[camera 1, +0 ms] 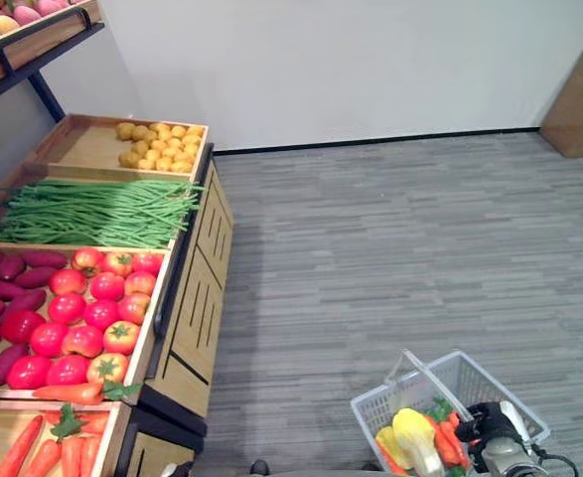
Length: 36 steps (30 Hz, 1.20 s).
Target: Get the vegetables into the basket
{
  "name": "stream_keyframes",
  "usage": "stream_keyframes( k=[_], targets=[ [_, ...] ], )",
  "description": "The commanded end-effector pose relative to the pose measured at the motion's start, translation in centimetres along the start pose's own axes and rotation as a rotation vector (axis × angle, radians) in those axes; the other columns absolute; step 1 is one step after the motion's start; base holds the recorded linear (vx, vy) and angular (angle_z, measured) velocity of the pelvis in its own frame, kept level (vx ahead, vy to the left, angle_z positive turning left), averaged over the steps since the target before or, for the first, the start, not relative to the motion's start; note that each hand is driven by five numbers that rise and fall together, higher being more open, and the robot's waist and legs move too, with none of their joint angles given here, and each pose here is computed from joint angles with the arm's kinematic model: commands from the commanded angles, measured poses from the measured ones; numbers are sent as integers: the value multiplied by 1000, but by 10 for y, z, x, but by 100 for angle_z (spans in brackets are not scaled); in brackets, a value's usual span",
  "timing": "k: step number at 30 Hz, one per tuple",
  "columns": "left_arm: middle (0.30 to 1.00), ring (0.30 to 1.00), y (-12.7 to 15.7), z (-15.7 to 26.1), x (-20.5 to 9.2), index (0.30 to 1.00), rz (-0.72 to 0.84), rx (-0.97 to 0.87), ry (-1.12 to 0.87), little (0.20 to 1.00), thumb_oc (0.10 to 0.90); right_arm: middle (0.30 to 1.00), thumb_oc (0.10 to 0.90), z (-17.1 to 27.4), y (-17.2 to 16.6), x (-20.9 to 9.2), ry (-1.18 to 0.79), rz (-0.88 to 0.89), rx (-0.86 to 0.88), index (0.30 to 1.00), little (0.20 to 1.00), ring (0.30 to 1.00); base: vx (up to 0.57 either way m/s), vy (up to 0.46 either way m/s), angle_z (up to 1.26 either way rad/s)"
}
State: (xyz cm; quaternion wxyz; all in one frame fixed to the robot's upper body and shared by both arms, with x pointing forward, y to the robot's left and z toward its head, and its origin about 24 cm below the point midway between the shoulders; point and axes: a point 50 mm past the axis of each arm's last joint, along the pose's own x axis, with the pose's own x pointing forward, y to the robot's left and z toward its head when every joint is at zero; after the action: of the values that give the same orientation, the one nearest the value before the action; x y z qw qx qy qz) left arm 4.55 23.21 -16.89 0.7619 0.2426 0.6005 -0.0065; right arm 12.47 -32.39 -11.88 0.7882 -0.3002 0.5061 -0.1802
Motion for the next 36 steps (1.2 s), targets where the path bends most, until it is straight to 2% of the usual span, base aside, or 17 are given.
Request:
stream_keyframes(
  k=[1,3,5,10,19,25,26,27,36],
  targets=[
    [1000,1000,7,4,2,1000,18,-40,14,1000,900,300,400,41,-44,10,-116,-136,49,300,300,300,14,-26,-4],
    [1000,1000,5,2,2,1000,17,-44,17,1000,900,300,400,41,-42,10,-119,-132,45,300,300,300,0,0,0],
    [1000,1000,3,-1,1,1000,46,-159,46,1000,900,300,400,34,-37,9,-109,-119,44,300,300,300,17,-35,1],
    [1000,1000,0,-8,0,1000,41,-203,85,1000,900,300,400,35,-37,9,-110,-120,32,300,300,300,3,-22,2],
    [1000,1000,6,17,3,1000,63,-178,-15,1000,900,300,400,72,-70,12,-191,-224,139,300,300,300,-54,-26,3],
    [1000,1000,3,23,3,1000,58,-202,-28,1000,900,300,400,90,-91,12,-229,-294,137,300,300,300,-11,-18,-6],
    [1000,1000,3,24,3,1000,60,-204,-31,1000,900,382,459,90,-94,12,-227,-302,143,382,382,382,9,-23,-17],
    [1000,1000,2,24,3,1000,59,-203,-32,1000,900,1000,900,90,-95,12,-222,-307,146,1000,1000,1000,7,-28,-10],
    [1000,1000,0,23,3,1000,62,-191,-24,1000,900,1000,900,77,-96,13,-162,-320,198,1000,1000,1000,4,-1,0]
  ],
)
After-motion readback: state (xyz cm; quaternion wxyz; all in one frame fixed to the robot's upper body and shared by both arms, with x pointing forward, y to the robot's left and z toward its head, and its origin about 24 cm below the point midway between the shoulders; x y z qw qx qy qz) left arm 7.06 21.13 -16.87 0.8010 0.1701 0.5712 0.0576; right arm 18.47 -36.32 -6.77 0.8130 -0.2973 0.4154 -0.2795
